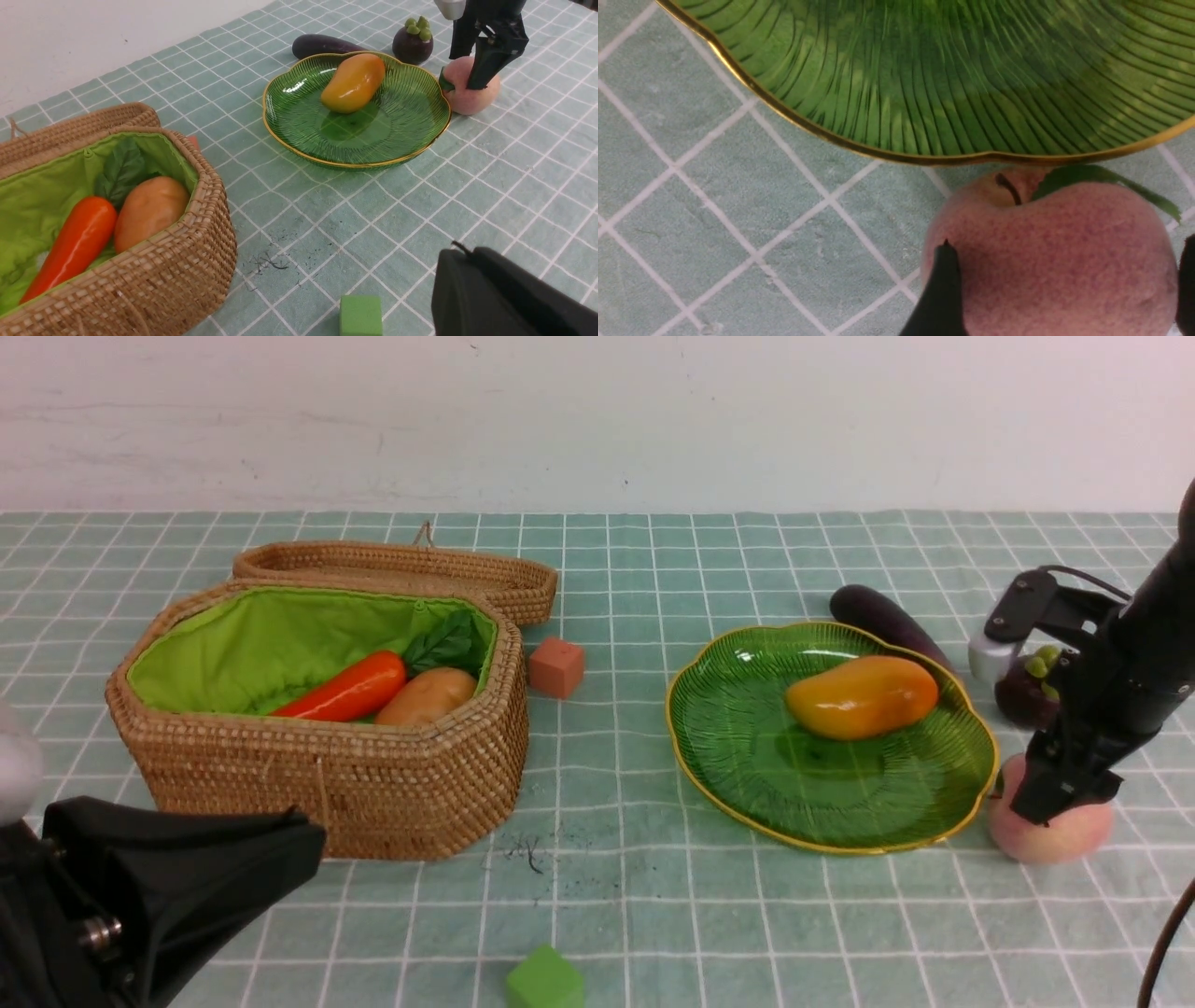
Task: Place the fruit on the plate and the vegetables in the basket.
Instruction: Grab a peach with your right arm and put it on the plate on the right
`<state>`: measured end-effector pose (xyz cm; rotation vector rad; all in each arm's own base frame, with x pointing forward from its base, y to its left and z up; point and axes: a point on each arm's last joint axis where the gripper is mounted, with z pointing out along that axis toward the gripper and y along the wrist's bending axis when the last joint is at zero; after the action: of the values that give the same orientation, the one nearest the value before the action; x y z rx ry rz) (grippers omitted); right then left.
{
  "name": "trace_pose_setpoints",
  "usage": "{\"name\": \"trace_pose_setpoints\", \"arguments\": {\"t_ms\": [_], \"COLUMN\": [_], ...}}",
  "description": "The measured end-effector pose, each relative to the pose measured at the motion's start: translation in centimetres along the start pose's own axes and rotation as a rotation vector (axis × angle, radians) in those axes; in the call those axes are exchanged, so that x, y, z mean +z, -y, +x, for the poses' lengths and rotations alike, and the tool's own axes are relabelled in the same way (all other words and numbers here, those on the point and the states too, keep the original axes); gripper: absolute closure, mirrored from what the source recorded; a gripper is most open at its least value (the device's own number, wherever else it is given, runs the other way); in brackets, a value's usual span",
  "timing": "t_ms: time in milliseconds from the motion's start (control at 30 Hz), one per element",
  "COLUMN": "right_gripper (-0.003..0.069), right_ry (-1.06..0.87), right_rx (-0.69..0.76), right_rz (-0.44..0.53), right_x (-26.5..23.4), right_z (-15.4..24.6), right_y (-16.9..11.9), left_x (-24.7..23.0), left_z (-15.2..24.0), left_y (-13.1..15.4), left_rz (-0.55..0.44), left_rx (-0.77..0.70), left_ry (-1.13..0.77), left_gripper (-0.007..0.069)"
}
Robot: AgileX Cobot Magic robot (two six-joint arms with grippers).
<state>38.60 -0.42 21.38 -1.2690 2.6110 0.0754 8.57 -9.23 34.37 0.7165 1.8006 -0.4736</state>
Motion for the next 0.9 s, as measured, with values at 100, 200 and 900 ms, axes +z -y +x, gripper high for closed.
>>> {"name": "trace_pose_setpoints", "arguments": {"t_ms": [100,200,900], "right_gripper": [0.0064,0.0064,0.0097], "right_ry": [0.006,0.01,-0.021], "right_rx": [0.008,0.038,0.141], "right_rz": [0.0,0.002,0.016], "right_x": [0.01,0.04,-0.19], "right_z": [-0.07,-0.11,0.1], "right_y": [0.03,0.07,0.13], "left_x": [0.0,0.0,0.0], "left_z": [0.0,0.0,0.0], "left_y": [0.0,0.0,0.0], "left_rz": [0.0,0.0,0.0], "left_rx": [0.0,0.0,0.0], "left_ry": [0.0,0.0,0.0], "left_gripper": [0.063,0.063,0.0627]}}
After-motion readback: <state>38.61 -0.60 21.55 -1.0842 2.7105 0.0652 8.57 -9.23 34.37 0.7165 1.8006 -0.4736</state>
